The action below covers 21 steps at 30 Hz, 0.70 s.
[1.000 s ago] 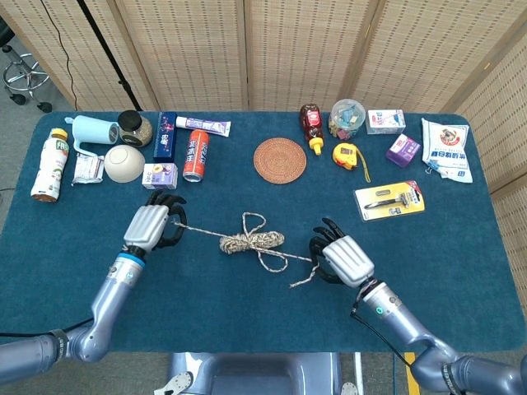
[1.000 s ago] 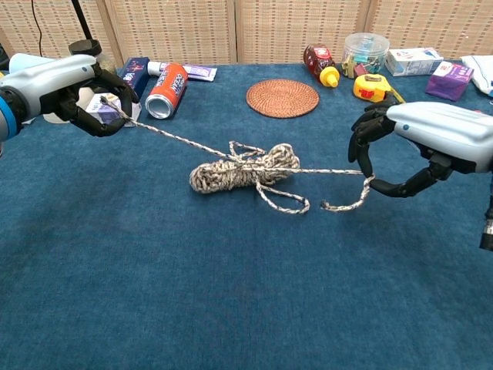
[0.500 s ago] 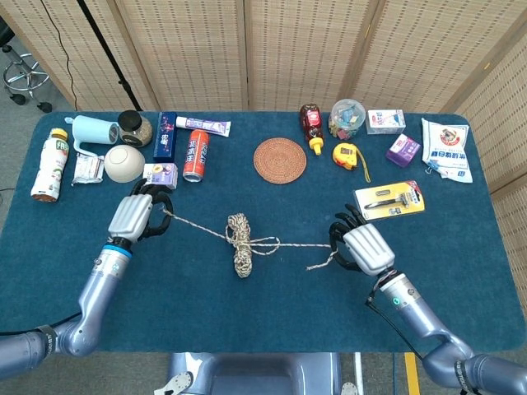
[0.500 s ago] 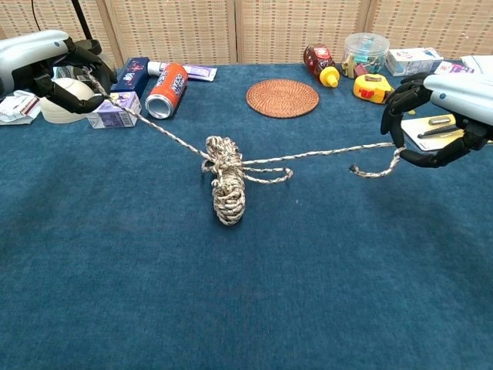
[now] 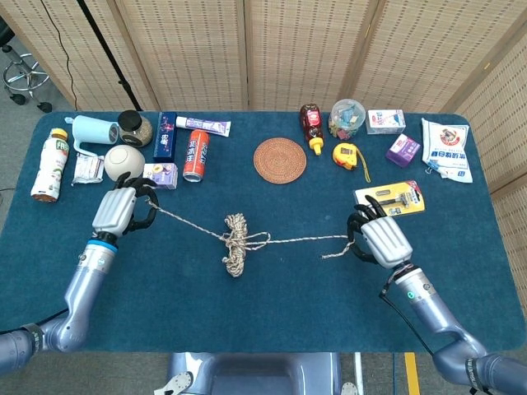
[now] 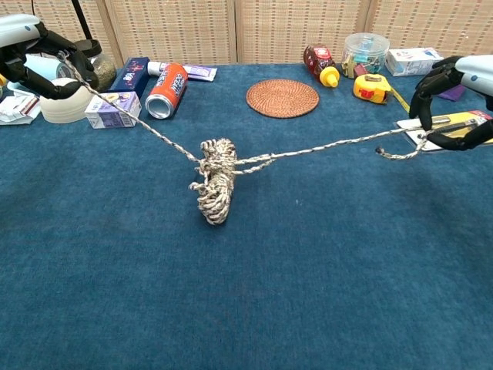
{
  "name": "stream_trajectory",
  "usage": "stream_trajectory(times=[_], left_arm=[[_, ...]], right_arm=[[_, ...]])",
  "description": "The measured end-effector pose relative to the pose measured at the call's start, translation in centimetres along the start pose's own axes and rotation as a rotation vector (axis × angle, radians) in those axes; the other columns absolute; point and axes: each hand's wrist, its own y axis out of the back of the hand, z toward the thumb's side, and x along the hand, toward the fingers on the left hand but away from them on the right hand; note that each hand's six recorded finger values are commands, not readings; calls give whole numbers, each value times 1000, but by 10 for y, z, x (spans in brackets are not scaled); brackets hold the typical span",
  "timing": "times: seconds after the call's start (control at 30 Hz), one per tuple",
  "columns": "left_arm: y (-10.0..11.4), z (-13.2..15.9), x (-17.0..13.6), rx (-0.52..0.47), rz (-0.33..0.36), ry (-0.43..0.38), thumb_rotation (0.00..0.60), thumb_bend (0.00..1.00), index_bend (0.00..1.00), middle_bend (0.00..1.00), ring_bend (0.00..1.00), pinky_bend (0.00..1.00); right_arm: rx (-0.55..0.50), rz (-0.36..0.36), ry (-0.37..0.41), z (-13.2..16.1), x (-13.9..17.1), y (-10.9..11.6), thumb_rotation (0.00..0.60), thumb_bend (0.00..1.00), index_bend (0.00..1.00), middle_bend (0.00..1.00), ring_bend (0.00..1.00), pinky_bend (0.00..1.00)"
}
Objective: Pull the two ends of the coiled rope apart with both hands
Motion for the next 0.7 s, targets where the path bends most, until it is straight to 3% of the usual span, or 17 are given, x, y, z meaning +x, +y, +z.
stream_trajectory(times=[0.7], left_arm=[[14, -13, -2, 16, 21, 21, 600, 498, 688, 287, 188, 0]], right_arm=[[44, -44, -114, -46, 12, 24, 600, 487, 686, 379, 192, 0]])
